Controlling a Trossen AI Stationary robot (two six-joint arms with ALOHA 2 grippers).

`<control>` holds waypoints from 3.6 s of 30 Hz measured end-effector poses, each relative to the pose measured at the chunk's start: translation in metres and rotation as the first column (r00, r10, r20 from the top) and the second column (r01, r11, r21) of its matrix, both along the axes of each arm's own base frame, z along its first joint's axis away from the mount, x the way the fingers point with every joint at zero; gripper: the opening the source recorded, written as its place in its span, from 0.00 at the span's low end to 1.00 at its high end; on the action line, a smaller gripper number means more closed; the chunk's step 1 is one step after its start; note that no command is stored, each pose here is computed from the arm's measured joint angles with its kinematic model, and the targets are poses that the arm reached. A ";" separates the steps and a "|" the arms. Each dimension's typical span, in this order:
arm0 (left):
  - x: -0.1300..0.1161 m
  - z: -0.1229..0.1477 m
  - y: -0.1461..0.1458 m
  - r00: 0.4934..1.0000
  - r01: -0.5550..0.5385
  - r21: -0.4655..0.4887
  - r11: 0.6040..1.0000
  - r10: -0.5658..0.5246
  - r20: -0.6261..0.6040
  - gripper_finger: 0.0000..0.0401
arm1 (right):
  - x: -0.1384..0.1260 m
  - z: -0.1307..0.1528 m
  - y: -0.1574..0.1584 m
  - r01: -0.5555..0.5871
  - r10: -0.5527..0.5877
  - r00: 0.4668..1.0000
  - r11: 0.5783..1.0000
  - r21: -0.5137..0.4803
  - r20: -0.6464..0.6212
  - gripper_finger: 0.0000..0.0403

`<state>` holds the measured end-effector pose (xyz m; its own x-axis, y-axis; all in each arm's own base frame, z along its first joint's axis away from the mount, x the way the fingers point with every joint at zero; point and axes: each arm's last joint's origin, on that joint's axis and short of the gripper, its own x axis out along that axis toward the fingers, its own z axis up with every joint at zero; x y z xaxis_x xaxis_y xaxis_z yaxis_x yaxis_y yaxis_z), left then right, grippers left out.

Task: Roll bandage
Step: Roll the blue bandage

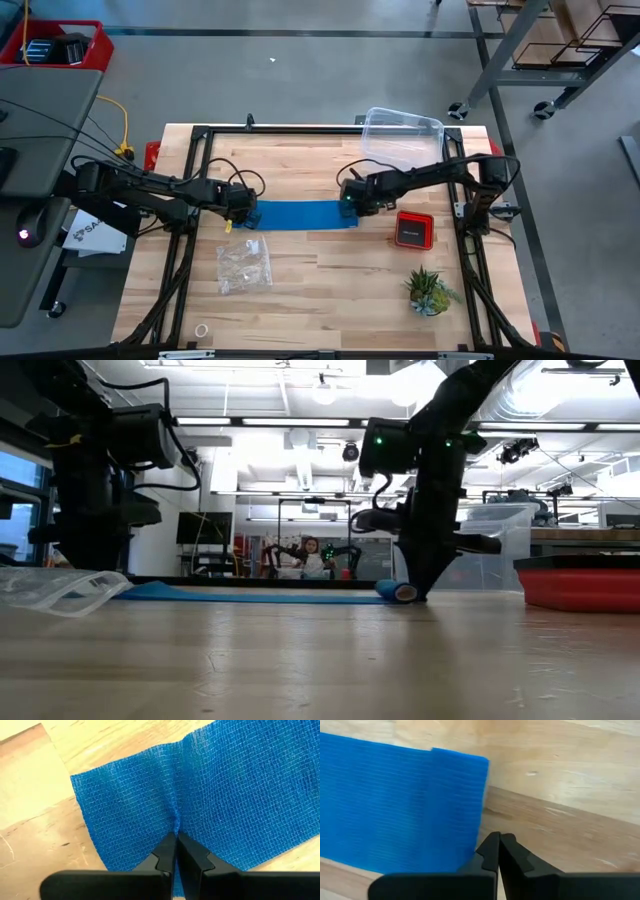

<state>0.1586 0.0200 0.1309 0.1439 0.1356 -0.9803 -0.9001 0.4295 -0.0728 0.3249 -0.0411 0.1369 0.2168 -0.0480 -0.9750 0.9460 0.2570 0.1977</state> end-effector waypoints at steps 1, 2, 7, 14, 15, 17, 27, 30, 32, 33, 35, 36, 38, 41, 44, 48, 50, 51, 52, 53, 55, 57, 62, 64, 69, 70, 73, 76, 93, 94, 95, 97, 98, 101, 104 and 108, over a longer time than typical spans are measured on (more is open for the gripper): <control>0.000 0.000 0.000 1.000 0.000 0.001 1.000 0.000 -0.001 0.03 | 0.000 0.000 0.001 0.003 -0.003 1.000 1.000 -0.001 0.001 0.00; 0.000 0.000 0.000 1.000 0.000 0.002 1.000 0.000 -0.001 0.03 | 0.001 0.000 0.001 0.004 -0.004 1.000 1.000 -0.001 0.004 0.00; 0.000 0.000 0.000 1.000 0.000 0.004 1.000 0.000 -0.003 0.03 | 0.005 0.001 0.009 0.008 -0.009 0.999 1.000 0.028 0.042 0.00; 0.000 0.000 0.000 1.000 -0.006 0.005 1.000 0.006 -0.002 0.03 | 0.015 0.014 0.019 -0.005 -0.001 0.994 0.999 0.050 0.109 0.00; 0.000 0.000 0.000 1.000 -0.001 0.006 1.000 0.001 -0.003 0.03 | 0.018 0.018 0.020 -0.006 0.001 0.992 0.999 0.039 0.125 0.00; 0.000 0.000 0.000 1.000 0.009 0.007 1.000 -0.009 -0.005 0.03 | 0.025 0.027 0.021 -0.006 0.003 0.987 1.000 0.014 0.160 0.00; -0.007 -0.001 0.000 0.992 0.099 0.020 0.995 -0.097 -0.086 0.03 | 0.035 0.050 0.013 0.008 0.005 0.957 0.999 -0.043 0.290 0.00; -0.009 -0.001 0.000 0.986 0.119 0.037 0.992 -0.114 -0.119 0.03 | 0.023 0.053 0.012 -0.025 0.035 0.980 0.998 -0.052 0.195 0.00; -0.009 -0.001 0.000 0.985 0.126 0.042 0.991 -0.120 -0.123 0.03 | 0.015 0.047 0.012 -0.040 0.045 0.994 0.998 -0.045 0.099 0.00; -0.009 -0.001 0.000 0.985 0.125 0.042 0.991 -0.119 -0.123 0.03 | 0.013 0.042 0.013 -0.046 0.049 0.996 0.998 -0.043 0.072 0.00; -0.009 -0.001 0.001 0.986 0.116 0.044 0.992 -0.110 -0.122 0.03 | 0.014 0.035 0.013 -0.045 0.048 0.996 0.998 -0.038 0.076 0.00; -0.009 -0.001 0.001 0.987 0.111 0.043 0.993 -0.105 -0.121 0.03 | 0.016 0.030 0.013 -0.034 0.037 0.996 0.999 -0.035 0.084 0.00; -0.009 -0.001 0.001 0.987 0.110 0.044 0.993 -0.104 -0.120 0.03 | 0.022 0.023 0.012 -0.003 0.007 0.992 1.000 -0.028 0.124 0.00; -0.009 -0.001 0.001 0.987 0.110 0.044 0.993 -0.104 -0.120 0.03 | 0.035 0.014 0.012 0.012 -0.006 0.979 1.000 -0.024 0.206 0.00; -0.009 -0.001 0.001 0.987 0.110 0.044 0.993 -0.104 -0.119 0.03 | 0.038 0.001 0.012 0.040 -0.038 0.983 0.999 -0.008 0.180 0.00; -0.009 -0.001 0.001 0.988 0.109 0.044 0.993 -0.103 -0.118 0.03 | 0.038 -0.004 0.012 0.050 -0.048 0.986 0.999 -0.010 0.157 0.00; -0.009 -0.001 0.000 0.988 0.109 0.044 0.993 -0.103 -0.118 0.03 | 0.039 -0.004 0.014 0.048 -0.045 0.984 0.999 -0.011 0.173 0.00; -0.009 -0.001 0.000 0.988 0.109 0.044 0.993 -0.103 -0.118 0.03 | 0.041 -0.003 0.014 0.053 -0.049 0.980 0.999 -0.014 0.194 0.00; -0.009 -0.001 0.000 0.988 0.109 0.044 0.993 -0.103 -0.118 0.03 | 0.044 -0.002 0.015 0.065 -0.061 0.974 0.998 -0.010 0.218 0.00; -0.009 -0.001 0.000 0.988 0.109 0.044 0.993 -0.103 -0.118 0.03 | 0.045 -0.002 0.016 0.065 -0.061 0.972 0.998 -0.010 0.229 0.00; -0.009 -0.001 0.000 0.988 0.109 0.044 0.993 -0.103 -0.118 0.03 | 0.047 -0.001 0.017 0.078 -0.075 0.964 0.997 -0.002 0.254 0.00; -0.009 -0.001 0.000 0.988 0.109 0.044 0.993 -0.103 -0.118 0.03 | 0.048 0.000 0.019 0.092 -0.089 0.958 0.996 0.003 0.272 0.00; -0.009 -0.001 0.000 0.988 0.109 0.044 0.993 -0.103 -0.118 0.03 | 0.059 0.010 0.024 0.088 -0.083 0.932 0.996 0.004 0.354 0.00; -0.009 -0.001 0.000 0.988 0.109 0.044 0.993 -0.103 -0.117 0.03 | 0.065 0.015 0.026 0.097 -0.084 0.914 0.995 -0.013 0.397 0.00; -0.009 -0.001 0.001 0.988 0.109 0.046 0.993 -0.103 -0.113 0.03 | 0.076 0.023 0.023 0.105 -0.083 0.877 0.994 -0.021 0.473 0.00; -0.009 -0.001 0.001 0.988 0.108 0.046 0.993 -0.103 -0.111 0.03 | 0.076 0.024 0.022 0.097 -0.071 0.878 0.995 -0.029 0.474 0.00; -0.008 -0.001 0.001 0.989 0.108 0.047 0.993 -0.103 -0.108 0.03 | 0.076 0.034 0.021 0.056 -0.010 0.885 0.995 -0.085 0.465 0.00; -0.008 -0.001 0.001 0.989 0.108 0.057 0.992 -0.102 -0.107 0.03 | 0.072 0.040 0.016 0.050 -0.012 0.921 0.995 -0.087 0.390 0.00; -0.003 0.002 0.002 0.993 0.103 0.085 0.991 -0.097 -0.073 0.03 | 0.085 -0.014 0.019 0.089 -0.091 0.952 0.996 0.020 0.292 0.00; -0.003 0.002 0.002 0.992 0.105 0.085 0.991 -0.099 -0.073 0.03 | 0.085 -0.014 0.019 0.089 -0.091 0.951 0.996 0.020 0.296 0.00; -0.003 0.002 0.002 0.992 0.110 0.085 0.990 -0.104 -0.075 0.03 | 0.086 -0.014 0.019 0.089 -0.090 0.949 0.996 0.020 0.302 0.00; -0.003 0.002 0.002 0.992 0.112 0.085 0.990 -0.106 -0.075 0.03 | 0.087 -0.014 0.019 0.090 -0.091 0.945 0.996 0.018 0.314 0.00; -0.003 0.002 0.002 0.991 0.114 0.085 0.990 -0.108 -0.076 0.03 | 0.088 -0.014 0.020 0.094 -0.096 0.942 0.995 0.019 0.323 0.00; -0.004 0.002 0.002 0.988 0.139 0.084 0.987 -0.132 -0.085 0.03 | 0.090 -0.013 0.020 0.113 -0.113 0.929 0.993 0.019 0.353 0.00; -0.005 0.002 0.002 0.985 0.147 0.080 0.986 -0.139 -0.103 0.03 | 0.096 -0.009 0.022 0.119 -0.122 0.899 0.992 0.034 0.420 0.00; -0.008 0.002 0.002 0.981 0.150 0.087 0.985 -0.138 -0.137 0.03 | 0.103 -0.004 0.026 0.127 -0.138 0.857 0.990 0.057 0.497 0.00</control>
<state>0.1506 0.0219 0.1328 0.0411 0.2174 -0.9752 -0.8273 0.5546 0.0887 0.4275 -0.0156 0.1331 0.6669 -0.0909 -0.7396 0.7443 0.1264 0.6557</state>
